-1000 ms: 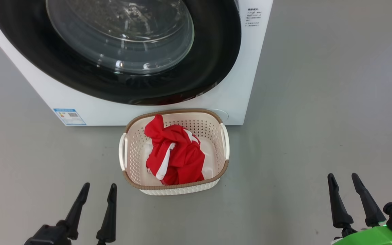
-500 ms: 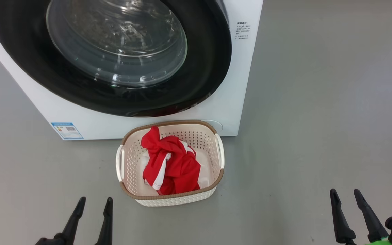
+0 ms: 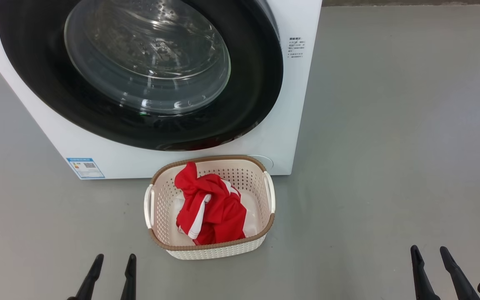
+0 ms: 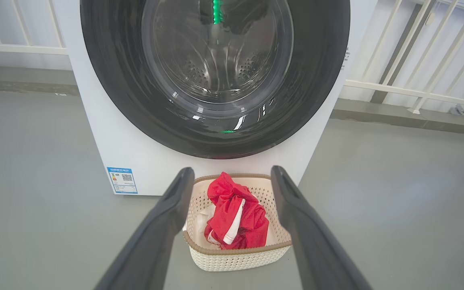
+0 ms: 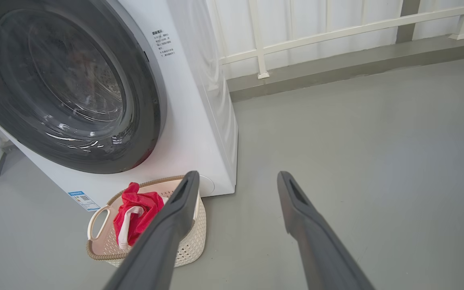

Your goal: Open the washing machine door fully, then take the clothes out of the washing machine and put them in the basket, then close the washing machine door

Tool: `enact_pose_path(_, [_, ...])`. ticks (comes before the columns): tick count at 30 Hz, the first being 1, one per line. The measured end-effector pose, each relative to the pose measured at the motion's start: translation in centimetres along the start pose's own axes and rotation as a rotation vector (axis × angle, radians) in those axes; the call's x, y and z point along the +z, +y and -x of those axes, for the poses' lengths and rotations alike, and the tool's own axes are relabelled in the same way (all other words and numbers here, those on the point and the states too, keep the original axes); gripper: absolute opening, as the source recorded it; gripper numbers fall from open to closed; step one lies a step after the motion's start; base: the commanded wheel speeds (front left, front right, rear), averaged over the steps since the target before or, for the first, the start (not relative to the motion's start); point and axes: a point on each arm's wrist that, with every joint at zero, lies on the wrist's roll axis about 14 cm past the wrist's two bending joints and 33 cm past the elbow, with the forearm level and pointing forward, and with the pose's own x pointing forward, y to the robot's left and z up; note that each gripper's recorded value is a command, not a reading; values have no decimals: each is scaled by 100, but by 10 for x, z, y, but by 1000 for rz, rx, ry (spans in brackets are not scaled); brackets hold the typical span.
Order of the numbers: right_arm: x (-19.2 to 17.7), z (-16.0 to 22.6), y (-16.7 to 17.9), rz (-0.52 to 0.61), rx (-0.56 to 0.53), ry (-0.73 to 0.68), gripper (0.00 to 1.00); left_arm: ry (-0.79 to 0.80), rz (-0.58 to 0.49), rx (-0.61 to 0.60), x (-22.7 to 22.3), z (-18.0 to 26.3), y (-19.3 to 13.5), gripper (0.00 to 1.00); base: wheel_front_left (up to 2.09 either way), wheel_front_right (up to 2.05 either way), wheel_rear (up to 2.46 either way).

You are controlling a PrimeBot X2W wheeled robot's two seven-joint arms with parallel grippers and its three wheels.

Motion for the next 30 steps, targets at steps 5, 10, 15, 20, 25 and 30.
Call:
enact_pose_path(5, [-1,-1,0,0,-1,3,100,5,2,3,-2,0,0,100,0,0,0])
enact_pose_path(10, [-1,-1,1,0,2,5,100,5,5,7,-2,1,1,100,0,0,0])
enact_pose_path(15, [-2,-2,1,0,2,7,100,6,10,12,-3,1,2,100,0,0,0])
enact_pose_path(20, [-3,-2,1,0,3,10,0,7,15,16,-3,1,2,0,0,0,0])
enact_pose_path(25, [-22,3,-2,-20,-22,65,0,74,34,25,-24,8,0,0,0,0,0])
enact_pose_path(30, [-34,7,-3,-52,-42,102,0,113,65,36,-36,11,-1,0,0,0,0])
